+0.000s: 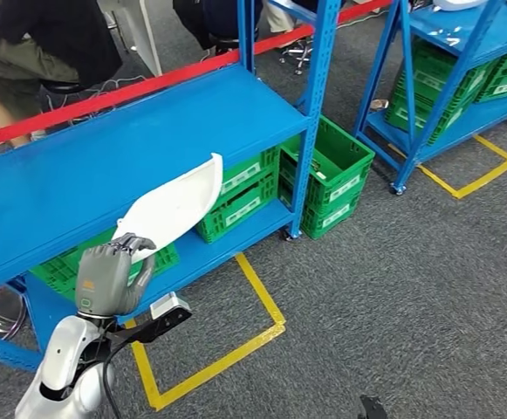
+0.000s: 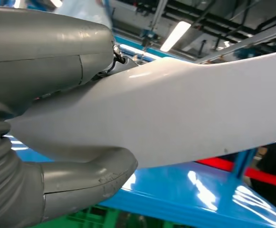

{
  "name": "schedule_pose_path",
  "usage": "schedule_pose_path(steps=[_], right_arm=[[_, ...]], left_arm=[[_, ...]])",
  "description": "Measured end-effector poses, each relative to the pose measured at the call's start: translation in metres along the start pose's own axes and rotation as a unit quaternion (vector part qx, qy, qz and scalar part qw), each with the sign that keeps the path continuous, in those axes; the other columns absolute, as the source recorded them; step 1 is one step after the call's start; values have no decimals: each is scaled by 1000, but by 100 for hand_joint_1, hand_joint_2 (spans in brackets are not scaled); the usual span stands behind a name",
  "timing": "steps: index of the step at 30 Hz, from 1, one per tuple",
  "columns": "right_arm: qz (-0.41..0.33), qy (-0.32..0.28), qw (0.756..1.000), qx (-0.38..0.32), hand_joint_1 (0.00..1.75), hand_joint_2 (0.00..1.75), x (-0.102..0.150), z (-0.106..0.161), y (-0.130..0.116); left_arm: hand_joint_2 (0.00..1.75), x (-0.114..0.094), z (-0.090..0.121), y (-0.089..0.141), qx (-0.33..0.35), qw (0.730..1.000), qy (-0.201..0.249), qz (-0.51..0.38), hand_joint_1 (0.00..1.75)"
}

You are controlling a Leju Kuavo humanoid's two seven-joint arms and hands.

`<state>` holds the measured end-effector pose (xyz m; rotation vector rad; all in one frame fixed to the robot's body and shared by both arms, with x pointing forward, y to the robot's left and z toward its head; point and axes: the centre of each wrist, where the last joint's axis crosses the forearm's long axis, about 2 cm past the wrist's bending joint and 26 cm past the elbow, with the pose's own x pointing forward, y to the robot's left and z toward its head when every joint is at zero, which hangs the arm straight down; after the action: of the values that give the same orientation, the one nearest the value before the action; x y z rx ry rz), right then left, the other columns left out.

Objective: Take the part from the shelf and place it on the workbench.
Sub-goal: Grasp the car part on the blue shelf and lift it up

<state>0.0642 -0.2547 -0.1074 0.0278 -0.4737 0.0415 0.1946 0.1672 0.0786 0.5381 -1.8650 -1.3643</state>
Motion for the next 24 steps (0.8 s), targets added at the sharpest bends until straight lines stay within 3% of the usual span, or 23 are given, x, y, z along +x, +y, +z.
schedule_pose_path(steps=[13, 24], right_arm=[[-16, -17, 1000, -6, 0, 0, 3, -1, -1], [-61, 11, 997, -37, 0, 0, -7, 2, -3]], left_arm=[[175, -7, 0, 3, 15, 1000, 6, 9, 164], [175, -19, -2, 7, 40, 998, 18, 37, 164]])
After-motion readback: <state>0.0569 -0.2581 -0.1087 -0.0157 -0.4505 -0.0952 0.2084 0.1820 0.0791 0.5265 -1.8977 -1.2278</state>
